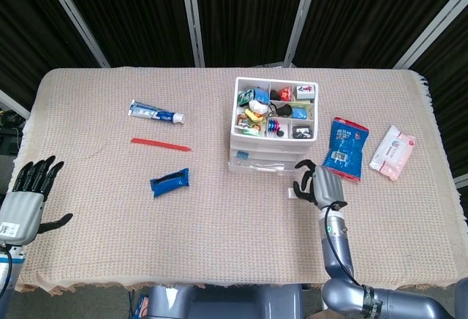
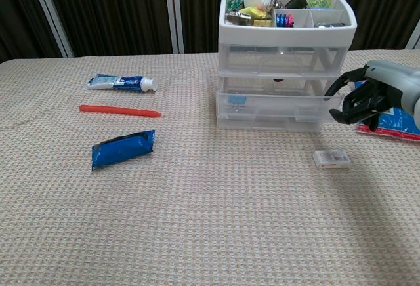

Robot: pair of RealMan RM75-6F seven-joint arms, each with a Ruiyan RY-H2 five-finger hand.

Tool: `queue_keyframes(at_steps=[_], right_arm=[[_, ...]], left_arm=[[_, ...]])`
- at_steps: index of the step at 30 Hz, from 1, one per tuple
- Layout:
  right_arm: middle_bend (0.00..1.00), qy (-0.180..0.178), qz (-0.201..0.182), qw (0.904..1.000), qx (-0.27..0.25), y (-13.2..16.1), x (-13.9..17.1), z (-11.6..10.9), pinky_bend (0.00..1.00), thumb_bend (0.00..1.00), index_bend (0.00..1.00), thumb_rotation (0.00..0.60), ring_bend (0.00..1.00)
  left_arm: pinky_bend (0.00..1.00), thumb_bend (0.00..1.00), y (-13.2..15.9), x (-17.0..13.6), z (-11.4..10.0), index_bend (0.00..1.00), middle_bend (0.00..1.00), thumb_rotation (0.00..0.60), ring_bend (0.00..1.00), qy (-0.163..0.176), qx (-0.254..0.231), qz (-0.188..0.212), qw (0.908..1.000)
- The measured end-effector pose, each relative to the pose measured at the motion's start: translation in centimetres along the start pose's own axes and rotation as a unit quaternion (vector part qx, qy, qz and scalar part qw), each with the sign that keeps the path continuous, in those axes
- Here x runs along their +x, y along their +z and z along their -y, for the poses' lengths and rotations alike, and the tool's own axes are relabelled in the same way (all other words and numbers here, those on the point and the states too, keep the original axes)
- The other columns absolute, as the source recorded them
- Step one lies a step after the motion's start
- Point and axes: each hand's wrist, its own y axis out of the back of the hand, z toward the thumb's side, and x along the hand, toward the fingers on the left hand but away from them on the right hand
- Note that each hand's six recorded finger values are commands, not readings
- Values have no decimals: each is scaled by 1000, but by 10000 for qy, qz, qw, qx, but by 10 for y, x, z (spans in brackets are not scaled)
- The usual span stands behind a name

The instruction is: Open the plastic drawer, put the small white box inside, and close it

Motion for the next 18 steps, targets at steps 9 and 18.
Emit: queue_keyframes(at_steps=[9,18], right_arm=[[693,58,-3,10000,34,-4,5,4,647,357,387,600,712],[693,96,-53,9999,103,-10,16,3,647,358,395,600,712]], left_arm=[[0,80,0,0,0,58,0,600,0,0,1,4,10000],[0,77,1,0,1,59,0,600,0,-2,11,5,10000]])
